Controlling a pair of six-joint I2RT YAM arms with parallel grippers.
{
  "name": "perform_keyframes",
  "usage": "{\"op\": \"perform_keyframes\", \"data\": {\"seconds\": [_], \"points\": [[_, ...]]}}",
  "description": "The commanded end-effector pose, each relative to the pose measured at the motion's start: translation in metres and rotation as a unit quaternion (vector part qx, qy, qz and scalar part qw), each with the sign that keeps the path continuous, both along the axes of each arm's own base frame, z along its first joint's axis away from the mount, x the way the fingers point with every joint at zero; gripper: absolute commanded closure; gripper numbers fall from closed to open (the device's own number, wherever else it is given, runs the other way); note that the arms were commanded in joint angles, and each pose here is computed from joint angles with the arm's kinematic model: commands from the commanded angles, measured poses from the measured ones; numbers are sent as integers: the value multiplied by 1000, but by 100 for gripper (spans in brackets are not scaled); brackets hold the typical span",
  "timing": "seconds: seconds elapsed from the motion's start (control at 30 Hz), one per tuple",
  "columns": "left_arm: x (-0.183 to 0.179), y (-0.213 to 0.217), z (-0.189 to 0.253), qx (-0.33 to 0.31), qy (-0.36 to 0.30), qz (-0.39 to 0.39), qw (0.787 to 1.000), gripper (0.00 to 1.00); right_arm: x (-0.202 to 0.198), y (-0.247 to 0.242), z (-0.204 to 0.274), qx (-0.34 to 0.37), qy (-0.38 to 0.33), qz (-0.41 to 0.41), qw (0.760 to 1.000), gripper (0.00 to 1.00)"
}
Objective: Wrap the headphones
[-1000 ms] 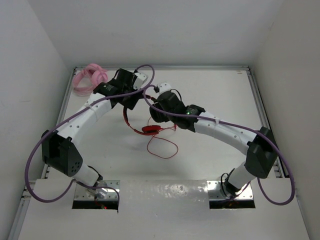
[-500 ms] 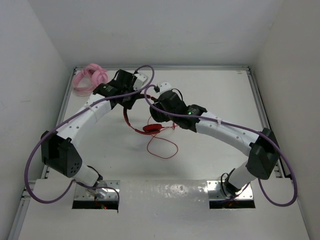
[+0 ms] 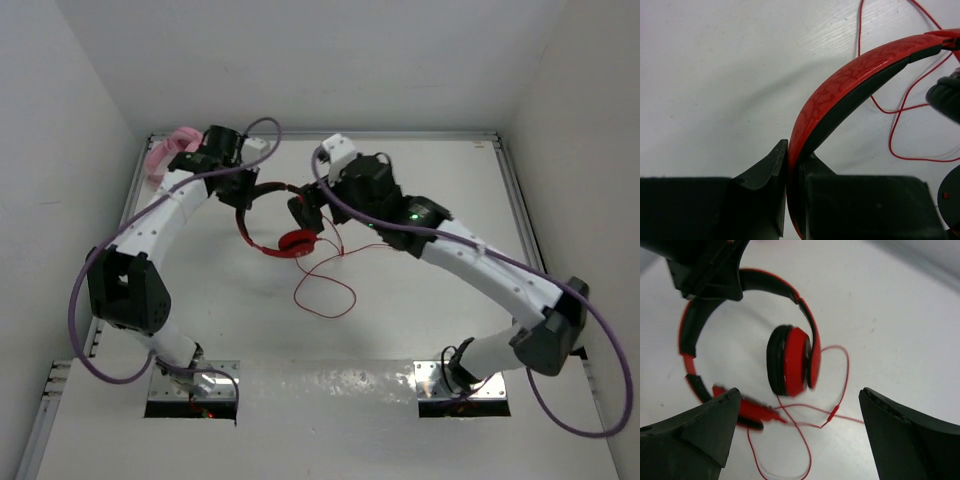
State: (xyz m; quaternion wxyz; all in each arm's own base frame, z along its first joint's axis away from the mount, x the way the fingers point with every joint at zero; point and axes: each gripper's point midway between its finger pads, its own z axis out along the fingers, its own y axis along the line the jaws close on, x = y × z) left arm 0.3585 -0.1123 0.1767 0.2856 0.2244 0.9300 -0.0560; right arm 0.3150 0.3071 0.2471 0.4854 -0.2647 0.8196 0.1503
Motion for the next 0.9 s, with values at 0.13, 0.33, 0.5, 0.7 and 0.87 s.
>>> {"op": "perform_keyframes", "data": {"seconds": [0.13, 0.33, 0.5, 0.7, 0.87], "points": [[40, 8, 89, -209, -36, 40, 976, 100, 4, -74, 99, 74, -147, 15, 986, 2], [57, 8, 155, -315, -74, 72, 944, 100, 27, -85, 18, -23, -152, 19, 988, 1], [76, 34, 189, -379, -102, 136, 910, 100, 58, -62, -32, -34, -130, 31, 990, 1], [94, 55, 213, -393, -129, 190, 890, 100, 100, -9, -57, 75, -65, 15, 995, 1], [107, 69, 218, -375, -150, 214, 889, 100, 97, 34, -93, 173, 9, 49, 984, 10]]}}
